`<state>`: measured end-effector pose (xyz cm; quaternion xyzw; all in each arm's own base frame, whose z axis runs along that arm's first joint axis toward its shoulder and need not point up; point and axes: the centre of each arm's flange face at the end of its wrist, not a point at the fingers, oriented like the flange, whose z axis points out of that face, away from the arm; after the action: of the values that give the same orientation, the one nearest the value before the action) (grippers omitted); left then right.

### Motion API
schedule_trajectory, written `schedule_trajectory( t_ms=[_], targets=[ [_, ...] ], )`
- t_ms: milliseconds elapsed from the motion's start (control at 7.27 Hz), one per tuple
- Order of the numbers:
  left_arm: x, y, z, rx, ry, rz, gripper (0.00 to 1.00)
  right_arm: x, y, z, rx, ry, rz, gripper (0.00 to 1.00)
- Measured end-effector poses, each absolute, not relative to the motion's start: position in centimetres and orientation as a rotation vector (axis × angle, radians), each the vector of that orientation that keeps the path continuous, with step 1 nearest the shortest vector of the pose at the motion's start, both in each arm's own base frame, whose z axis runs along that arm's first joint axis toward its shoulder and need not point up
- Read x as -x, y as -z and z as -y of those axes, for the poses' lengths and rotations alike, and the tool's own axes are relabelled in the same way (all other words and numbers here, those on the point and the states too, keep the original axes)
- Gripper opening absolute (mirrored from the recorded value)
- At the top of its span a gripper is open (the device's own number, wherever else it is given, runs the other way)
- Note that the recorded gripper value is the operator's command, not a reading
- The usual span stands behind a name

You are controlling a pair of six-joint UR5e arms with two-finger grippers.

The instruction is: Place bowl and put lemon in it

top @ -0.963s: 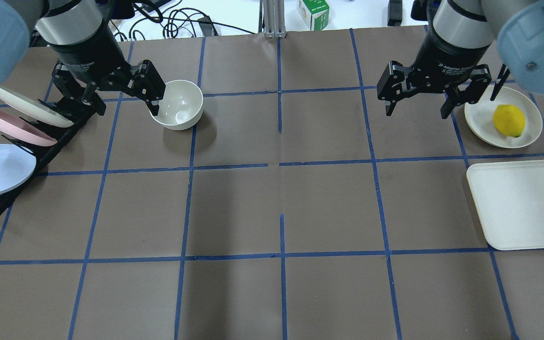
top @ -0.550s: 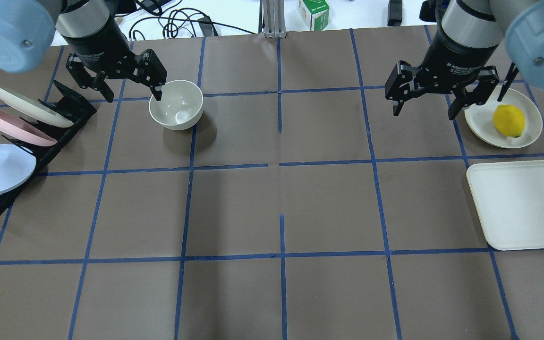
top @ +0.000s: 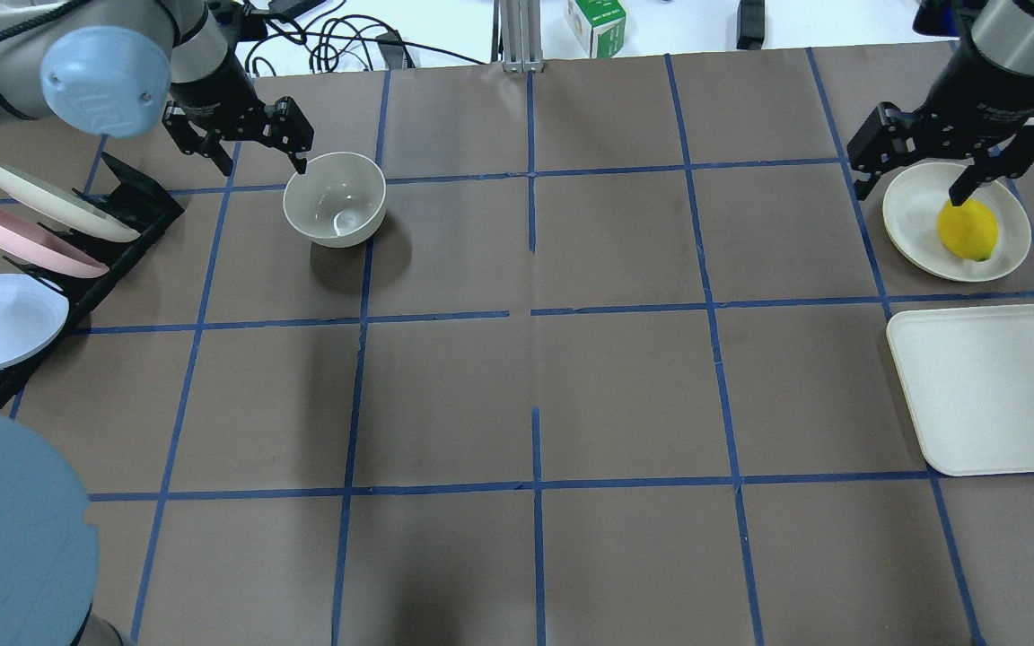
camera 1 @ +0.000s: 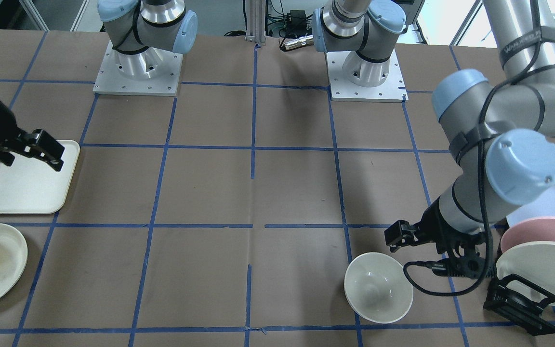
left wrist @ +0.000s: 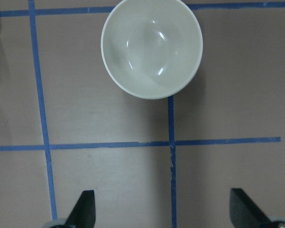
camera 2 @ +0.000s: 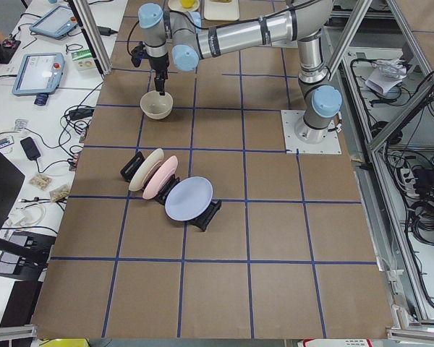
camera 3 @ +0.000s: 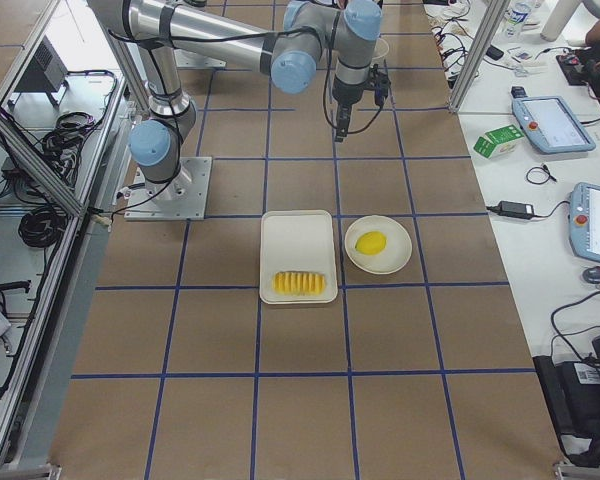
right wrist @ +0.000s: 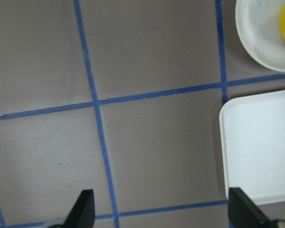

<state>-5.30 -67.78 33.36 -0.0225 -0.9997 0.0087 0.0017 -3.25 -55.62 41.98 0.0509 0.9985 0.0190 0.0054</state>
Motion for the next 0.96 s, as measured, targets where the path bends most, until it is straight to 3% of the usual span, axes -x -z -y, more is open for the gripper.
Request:
schedule_trajectory(
  t_ms=[825, 962],
  targets=[
    [4.4, -21.0, 70.7, 0.121, 0.0, 3.108, 1.0, 16.4, -30.3, 62.5, 0.118, 0.028, -3.281, 1.0],
    [4.3, -20.5, 70.7, 0.126, -0.006, 3.107, 0.72, 18.0, -28.5, 62.9, 0.151, 0.033, -3.277, 1.0]
  ],
)
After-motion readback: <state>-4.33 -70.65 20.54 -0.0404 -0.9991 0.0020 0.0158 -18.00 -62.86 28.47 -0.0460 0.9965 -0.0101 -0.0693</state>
